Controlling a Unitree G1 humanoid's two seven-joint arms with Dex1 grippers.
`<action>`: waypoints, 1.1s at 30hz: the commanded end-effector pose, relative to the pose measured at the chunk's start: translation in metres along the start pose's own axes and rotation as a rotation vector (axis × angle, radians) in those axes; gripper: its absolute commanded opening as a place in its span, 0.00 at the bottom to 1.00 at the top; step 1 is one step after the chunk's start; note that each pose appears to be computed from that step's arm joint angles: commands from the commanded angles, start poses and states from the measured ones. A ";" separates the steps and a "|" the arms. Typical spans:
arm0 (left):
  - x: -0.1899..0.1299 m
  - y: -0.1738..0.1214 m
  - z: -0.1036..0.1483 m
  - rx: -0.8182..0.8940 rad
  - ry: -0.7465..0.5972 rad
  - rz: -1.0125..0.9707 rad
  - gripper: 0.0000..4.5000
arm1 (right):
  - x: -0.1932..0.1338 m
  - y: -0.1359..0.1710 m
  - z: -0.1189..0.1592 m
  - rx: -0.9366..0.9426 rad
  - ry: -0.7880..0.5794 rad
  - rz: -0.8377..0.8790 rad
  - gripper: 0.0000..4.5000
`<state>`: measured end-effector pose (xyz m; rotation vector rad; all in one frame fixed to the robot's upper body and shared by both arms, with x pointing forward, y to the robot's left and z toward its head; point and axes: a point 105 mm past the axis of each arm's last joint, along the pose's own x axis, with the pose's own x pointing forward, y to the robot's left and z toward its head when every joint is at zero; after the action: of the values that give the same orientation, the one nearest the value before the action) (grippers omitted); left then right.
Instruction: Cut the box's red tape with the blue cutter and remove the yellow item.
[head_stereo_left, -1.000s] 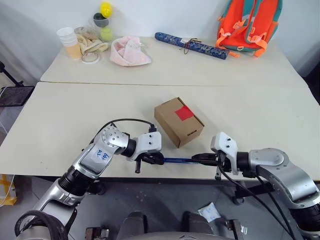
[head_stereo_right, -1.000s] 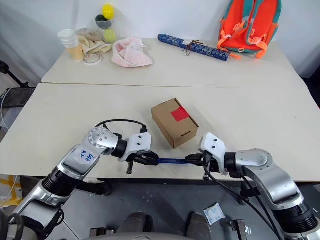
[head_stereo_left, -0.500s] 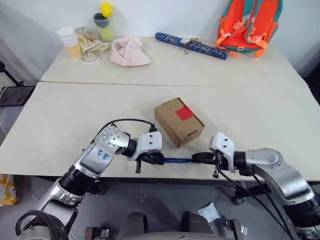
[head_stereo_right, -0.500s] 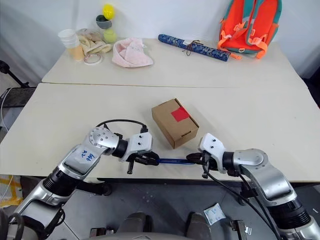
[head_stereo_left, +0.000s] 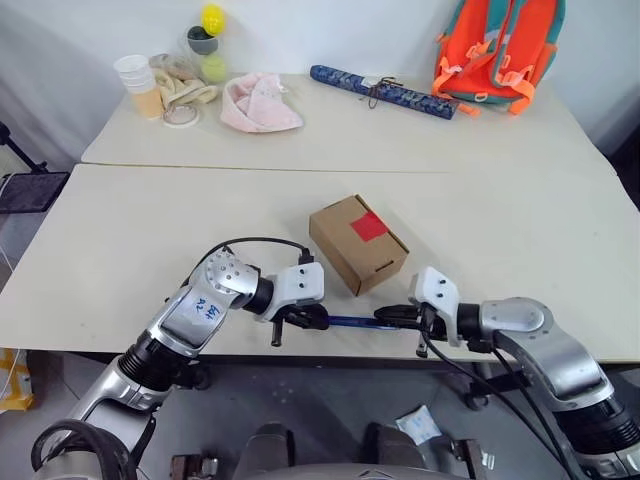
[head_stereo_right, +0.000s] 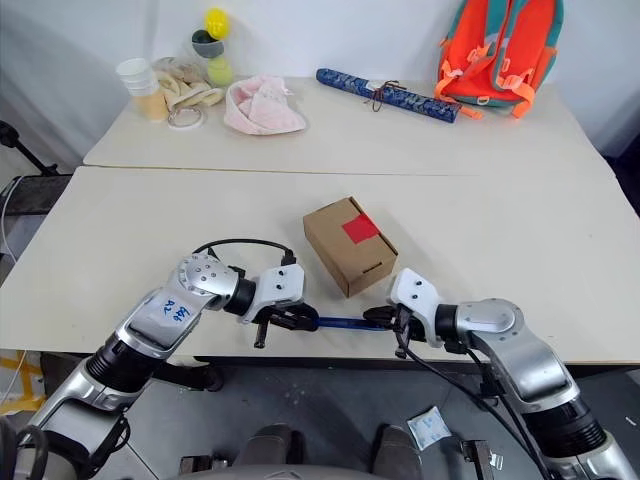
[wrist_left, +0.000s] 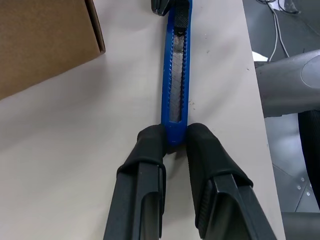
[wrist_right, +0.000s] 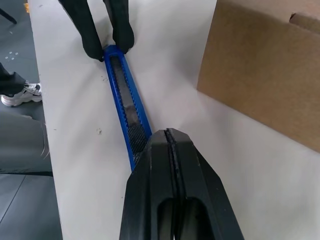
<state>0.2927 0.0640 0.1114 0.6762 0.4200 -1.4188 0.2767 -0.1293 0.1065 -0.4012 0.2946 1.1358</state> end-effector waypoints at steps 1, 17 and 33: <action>0.007 -0.005 -0.002 -0.002 0.014 -0.019 0.09 | -0.006 0.002 0.002 -0.009 -0.004 0.026 0.01; 0.006 -0.004 -0.001 0.001 0.017 -0.014 0.09 | 0.023 0.015 -0.001 0.016 -0.022 0.106 0.01; 0.005 -0.005 0.001 -0.004 0.015 -0.011 0.09 | 0.042 0.024 0.015 0.014 -0.097 0.121 0.01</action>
<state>0.2916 0.0640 0.1123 0.6757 0.4313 -1.4135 0.2815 -0.0862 0.1008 -0.3455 0.2356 1.2183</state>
